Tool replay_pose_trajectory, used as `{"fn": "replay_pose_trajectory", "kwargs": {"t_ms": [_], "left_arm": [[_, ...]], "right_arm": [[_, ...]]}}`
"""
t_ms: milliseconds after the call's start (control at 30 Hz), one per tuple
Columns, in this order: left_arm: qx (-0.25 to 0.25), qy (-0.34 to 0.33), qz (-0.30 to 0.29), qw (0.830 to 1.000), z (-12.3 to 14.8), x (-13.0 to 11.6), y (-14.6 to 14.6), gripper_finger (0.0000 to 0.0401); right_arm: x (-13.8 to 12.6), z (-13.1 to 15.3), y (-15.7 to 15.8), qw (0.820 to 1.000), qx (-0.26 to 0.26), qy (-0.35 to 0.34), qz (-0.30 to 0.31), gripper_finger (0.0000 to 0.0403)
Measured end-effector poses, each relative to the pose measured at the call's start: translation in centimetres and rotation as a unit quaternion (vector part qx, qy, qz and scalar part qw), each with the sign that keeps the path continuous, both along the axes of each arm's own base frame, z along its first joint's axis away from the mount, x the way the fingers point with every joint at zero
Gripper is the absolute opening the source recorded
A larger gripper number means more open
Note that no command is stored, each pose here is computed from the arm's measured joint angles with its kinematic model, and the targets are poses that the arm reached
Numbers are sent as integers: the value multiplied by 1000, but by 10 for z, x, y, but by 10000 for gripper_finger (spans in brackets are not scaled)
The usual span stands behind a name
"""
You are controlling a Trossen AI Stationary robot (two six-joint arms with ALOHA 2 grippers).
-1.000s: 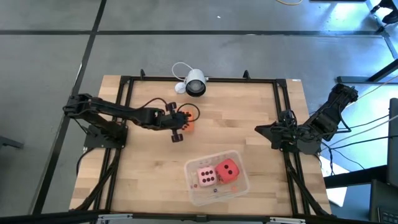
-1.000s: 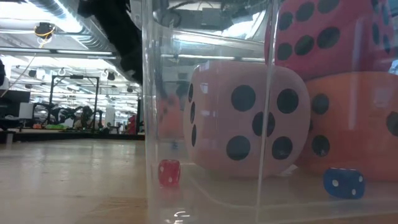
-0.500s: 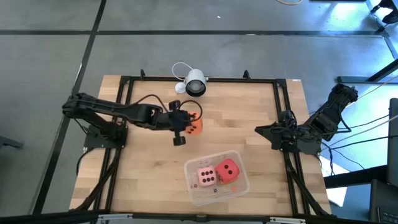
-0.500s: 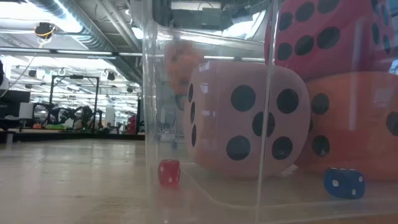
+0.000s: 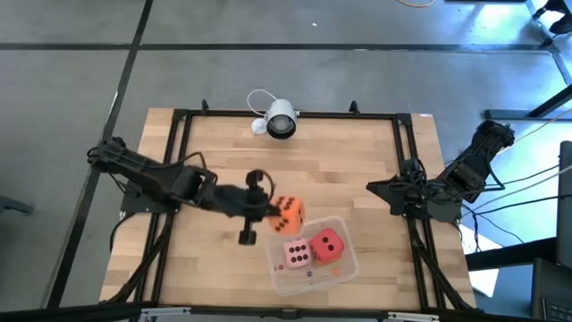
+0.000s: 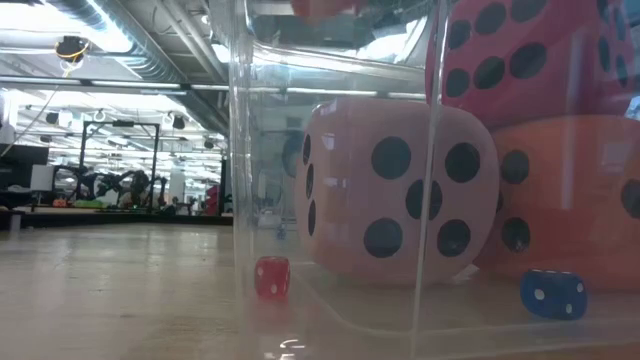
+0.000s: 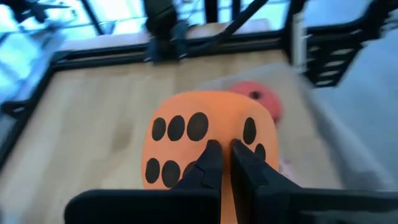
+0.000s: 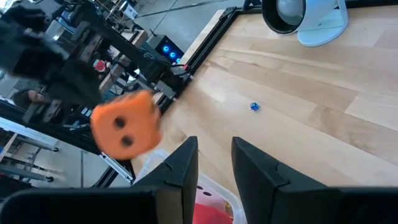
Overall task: Pick & Place Dice
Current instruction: Put the large orange die into the transparent bin, then put the small blue die into the transparent bin
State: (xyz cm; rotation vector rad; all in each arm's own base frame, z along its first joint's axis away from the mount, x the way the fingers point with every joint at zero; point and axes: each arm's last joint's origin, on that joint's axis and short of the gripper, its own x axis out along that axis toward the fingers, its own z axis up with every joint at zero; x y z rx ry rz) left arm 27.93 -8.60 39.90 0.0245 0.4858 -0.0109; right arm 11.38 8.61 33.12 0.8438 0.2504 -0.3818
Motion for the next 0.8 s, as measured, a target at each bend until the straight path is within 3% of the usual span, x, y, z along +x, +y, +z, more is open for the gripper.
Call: {"fn": "replay_pose_trajectory", "kwargs": {"t_ms": [300, 533, 800], "left_arm": [[-63, -37, -53, 996, 0, 1, -44, 1], [-49, -19, -59, 997, -23, 19, -68, 1], [-57, -10, -57, 997, -37, 33, -76, 1]], "right_arm": [[0, 0, 0, 1000, 0, 0, 0, 98], [0, 0, 0, 1000, 0, 0, 0, 98], [0, 0, 1, 1000, 7, 4, 11, 98]]}}
